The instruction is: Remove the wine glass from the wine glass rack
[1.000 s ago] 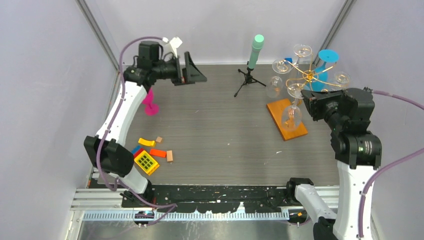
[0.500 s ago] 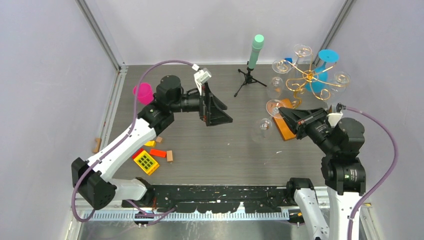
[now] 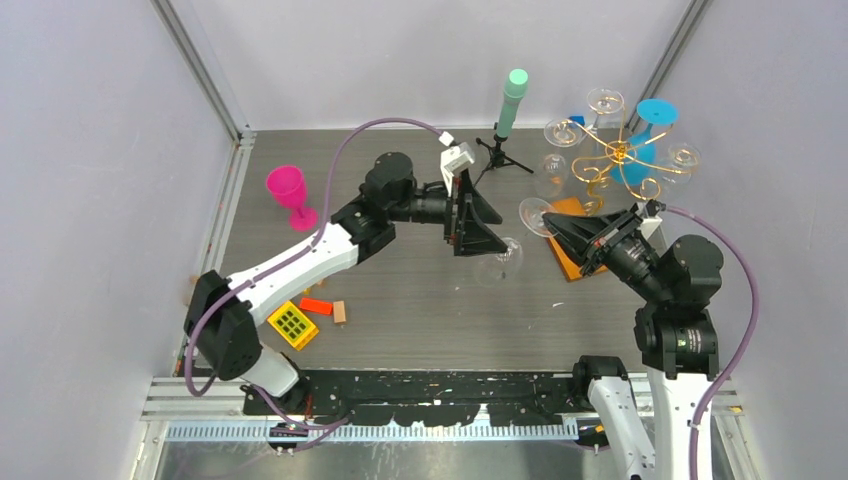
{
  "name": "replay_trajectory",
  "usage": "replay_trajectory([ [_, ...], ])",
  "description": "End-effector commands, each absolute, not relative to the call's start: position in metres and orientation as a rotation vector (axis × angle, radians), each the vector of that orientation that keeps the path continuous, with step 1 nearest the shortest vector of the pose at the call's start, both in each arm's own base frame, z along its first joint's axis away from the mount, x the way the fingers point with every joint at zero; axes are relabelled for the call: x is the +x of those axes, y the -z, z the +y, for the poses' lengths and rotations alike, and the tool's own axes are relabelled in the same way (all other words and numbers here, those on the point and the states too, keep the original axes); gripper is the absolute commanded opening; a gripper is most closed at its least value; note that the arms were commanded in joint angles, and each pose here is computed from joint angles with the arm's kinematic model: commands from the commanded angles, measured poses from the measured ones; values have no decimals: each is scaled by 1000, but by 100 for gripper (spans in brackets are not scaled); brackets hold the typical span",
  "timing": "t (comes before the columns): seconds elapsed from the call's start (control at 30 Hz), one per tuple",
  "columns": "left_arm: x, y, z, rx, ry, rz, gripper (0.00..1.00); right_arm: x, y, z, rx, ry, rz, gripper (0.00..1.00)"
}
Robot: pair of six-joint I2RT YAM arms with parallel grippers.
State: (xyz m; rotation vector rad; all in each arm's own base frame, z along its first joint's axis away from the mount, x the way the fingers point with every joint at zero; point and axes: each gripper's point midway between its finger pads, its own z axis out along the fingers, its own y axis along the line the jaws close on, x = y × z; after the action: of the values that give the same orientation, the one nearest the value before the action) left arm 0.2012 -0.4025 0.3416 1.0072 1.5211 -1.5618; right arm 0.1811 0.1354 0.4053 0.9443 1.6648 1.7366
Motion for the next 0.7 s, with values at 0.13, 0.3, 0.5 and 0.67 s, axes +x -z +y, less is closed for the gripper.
replay_trajectory([
  [0.13,183,-391,-428,1160,1655,1254,78,175,-419,147,822,-1839,1685,0],
  [0.3,178,-392,-435,1193,1693,1237,59,180,-419,148,798,-1846,1693,0],
  [0.5,167,-384,-438,1270,1751,1235,45,186,-421,148,777,-1847,1688,0],
  [0.67,166,-385,-440,1305,1769,1221,18,192,-417,148,771,-1834,1693,0],
])
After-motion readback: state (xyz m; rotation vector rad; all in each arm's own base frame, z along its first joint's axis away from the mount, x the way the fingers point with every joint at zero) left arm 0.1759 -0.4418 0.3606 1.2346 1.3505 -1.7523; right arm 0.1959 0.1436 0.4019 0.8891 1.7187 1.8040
